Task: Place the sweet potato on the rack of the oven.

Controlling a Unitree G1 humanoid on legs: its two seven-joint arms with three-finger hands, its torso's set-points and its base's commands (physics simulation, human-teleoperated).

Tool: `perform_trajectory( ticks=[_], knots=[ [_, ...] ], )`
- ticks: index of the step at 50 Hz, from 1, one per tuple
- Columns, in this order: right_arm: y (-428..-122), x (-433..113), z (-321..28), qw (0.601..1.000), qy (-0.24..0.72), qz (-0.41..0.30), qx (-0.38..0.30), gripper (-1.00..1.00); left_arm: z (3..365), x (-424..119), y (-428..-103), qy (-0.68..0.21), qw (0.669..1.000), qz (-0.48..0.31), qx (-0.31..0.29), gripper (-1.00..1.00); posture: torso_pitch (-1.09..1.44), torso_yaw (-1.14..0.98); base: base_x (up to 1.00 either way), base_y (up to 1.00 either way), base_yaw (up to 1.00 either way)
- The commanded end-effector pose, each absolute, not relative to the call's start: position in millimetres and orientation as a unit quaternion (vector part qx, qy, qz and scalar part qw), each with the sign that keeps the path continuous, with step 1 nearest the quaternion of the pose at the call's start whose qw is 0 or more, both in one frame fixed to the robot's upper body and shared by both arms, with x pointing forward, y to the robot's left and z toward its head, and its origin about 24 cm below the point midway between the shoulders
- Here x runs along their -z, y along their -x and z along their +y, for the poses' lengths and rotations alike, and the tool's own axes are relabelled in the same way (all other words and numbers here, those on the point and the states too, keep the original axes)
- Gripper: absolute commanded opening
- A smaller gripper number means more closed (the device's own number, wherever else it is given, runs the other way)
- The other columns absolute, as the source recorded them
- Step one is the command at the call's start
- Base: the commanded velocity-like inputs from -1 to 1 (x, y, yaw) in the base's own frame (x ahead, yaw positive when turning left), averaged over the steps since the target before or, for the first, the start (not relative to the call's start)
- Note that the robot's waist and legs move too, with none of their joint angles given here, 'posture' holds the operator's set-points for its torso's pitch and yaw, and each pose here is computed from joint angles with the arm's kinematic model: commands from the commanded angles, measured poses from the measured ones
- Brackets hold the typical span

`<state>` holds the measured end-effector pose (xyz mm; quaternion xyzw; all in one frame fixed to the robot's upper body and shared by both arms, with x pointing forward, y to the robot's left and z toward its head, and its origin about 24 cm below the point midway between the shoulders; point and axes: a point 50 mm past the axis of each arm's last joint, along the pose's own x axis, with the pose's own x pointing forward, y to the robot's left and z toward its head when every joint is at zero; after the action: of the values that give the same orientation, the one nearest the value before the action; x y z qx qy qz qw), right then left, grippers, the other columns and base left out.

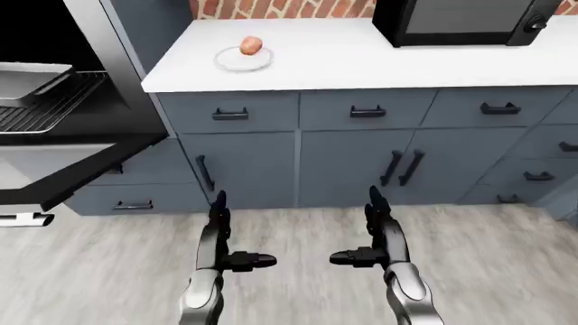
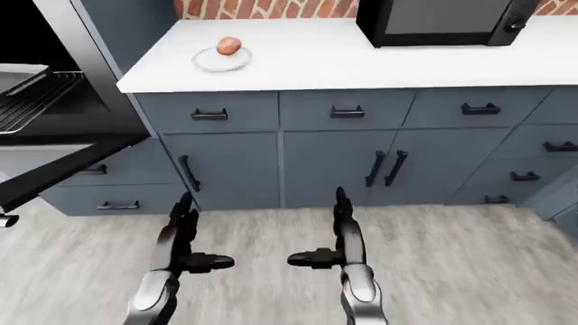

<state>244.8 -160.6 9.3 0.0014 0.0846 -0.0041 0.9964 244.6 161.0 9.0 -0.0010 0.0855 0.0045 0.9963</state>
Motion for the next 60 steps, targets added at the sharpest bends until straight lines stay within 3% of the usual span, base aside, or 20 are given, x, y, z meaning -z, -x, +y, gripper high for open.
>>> perform_trajectory(
  ticks=[1, 14, 21, 30, 39, 52, 60],
  knots=[
    [-251.5, -38.7, -160.4, 1.0, 0.005, 0.001, 0.001, 1.0, 159.3, -40.6, -252.5, 0.013, 1.0, -0.01, -0.001, 1.0, 0.0, 0.0, 0.0, 0.0, 0.0],
    [-251.5, -39.6, -161.4, 1.0, 0.019, -0.001, 0.006, 1.0, 164.1, -47.6, -248.7, 0.021, 1.0, -0.012, -0.008, 1.0, 0.0, 0.0, 0.0, 0.0, 0.0],
    [-264.9, -48.5, -162.8, 0.999, 0.033, -0.004, 0.015, 1.0, 167.3, -65.0, -269.9, 0.012, 1.0, -0.025, -0.013, 1.0, 0.0, 0.0, 0.0, 0.0, 0.0],
    [-287.0, -95.8, -161.2, 0.997, 0.076, -0.028, 0.02, 1.0, 176.2, -113.2, -301.9, 0.03, 0.998, -0.049, -0.022, 1.0, 0.0, 0.0, 0.0, 0.0, 0.0],
    [-302.9, -147.6, -166.8, 0.998, 0.059, -0.03, 0.024, 1.0, 184.9, -149.7, -316.9, 0.015, 0.997, -0.065, -0.043, 1.0, 0.0, 0.0, 0.0, 0.0, 0.0],
    [-309.0, -201.3, -165.0, 0.997, 0.049, -0.056, 0.024, 1.0, 192.7, -200.0, -315.7, 0.004, 0.996, -0.089, -0.029, 1.0, 0.0, 0.0, 0.0, 0.0, 0.0],
    [-292.3, -234.8, -166.3, 0.995, 0.059, -0.081, 0.021, 1.0, 199.7, -224.8, -306.2, 0.01, 0.994, -0.105, -0.035, 1.0, 0.0, 0.0, 0.0, 0.0, 0.0]
  ],
)
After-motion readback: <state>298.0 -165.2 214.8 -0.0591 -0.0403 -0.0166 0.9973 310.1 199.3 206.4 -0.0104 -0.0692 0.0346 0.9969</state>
